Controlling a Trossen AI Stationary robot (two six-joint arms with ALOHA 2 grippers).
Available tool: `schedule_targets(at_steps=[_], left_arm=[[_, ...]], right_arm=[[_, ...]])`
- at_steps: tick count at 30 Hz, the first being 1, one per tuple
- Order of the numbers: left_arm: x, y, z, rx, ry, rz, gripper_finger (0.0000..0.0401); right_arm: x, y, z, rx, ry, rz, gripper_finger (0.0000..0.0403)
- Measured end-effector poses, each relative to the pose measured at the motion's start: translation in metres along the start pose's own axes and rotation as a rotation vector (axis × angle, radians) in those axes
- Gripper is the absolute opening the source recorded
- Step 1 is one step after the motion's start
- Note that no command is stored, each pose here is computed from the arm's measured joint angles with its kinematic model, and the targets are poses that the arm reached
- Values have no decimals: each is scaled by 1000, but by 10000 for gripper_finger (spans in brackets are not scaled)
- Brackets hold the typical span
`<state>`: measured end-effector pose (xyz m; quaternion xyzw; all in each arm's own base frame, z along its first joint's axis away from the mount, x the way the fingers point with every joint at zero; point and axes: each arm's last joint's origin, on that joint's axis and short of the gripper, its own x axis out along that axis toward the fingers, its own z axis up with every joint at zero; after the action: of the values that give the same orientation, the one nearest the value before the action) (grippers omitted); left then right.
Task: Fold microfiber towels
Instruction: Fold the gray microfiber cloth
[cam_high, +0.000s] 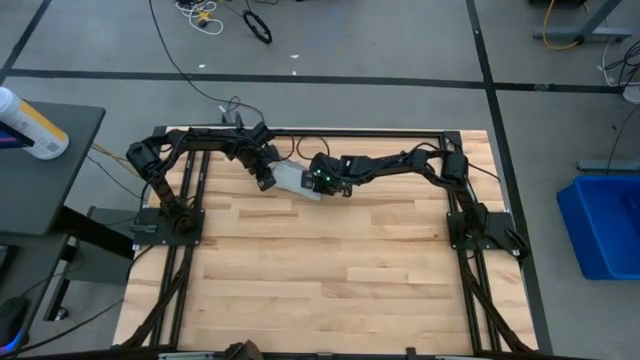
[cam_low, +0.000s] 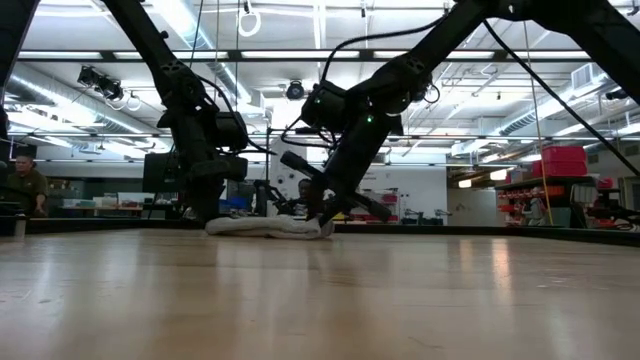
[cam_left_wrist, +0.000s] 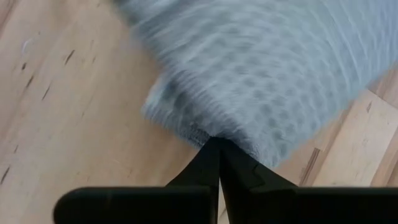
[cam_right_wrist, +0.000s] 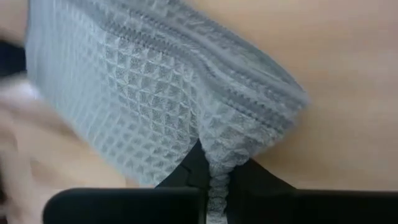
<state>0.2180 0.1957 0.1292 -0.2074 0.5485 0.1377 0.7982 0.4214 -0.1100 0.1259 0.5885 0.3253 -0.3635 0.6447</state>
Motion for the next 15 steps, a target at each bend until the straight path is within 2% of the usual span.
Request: schedule_targets(at_steps=[5,15], left_arm=[[0,0,0,-9,-1,0,4],[1,-2,1,-24,-3,-7,3]], right_arm=[[-7,5,-11,-33,22,3,19],[-23,12,-6,-64,-17,40,19]])
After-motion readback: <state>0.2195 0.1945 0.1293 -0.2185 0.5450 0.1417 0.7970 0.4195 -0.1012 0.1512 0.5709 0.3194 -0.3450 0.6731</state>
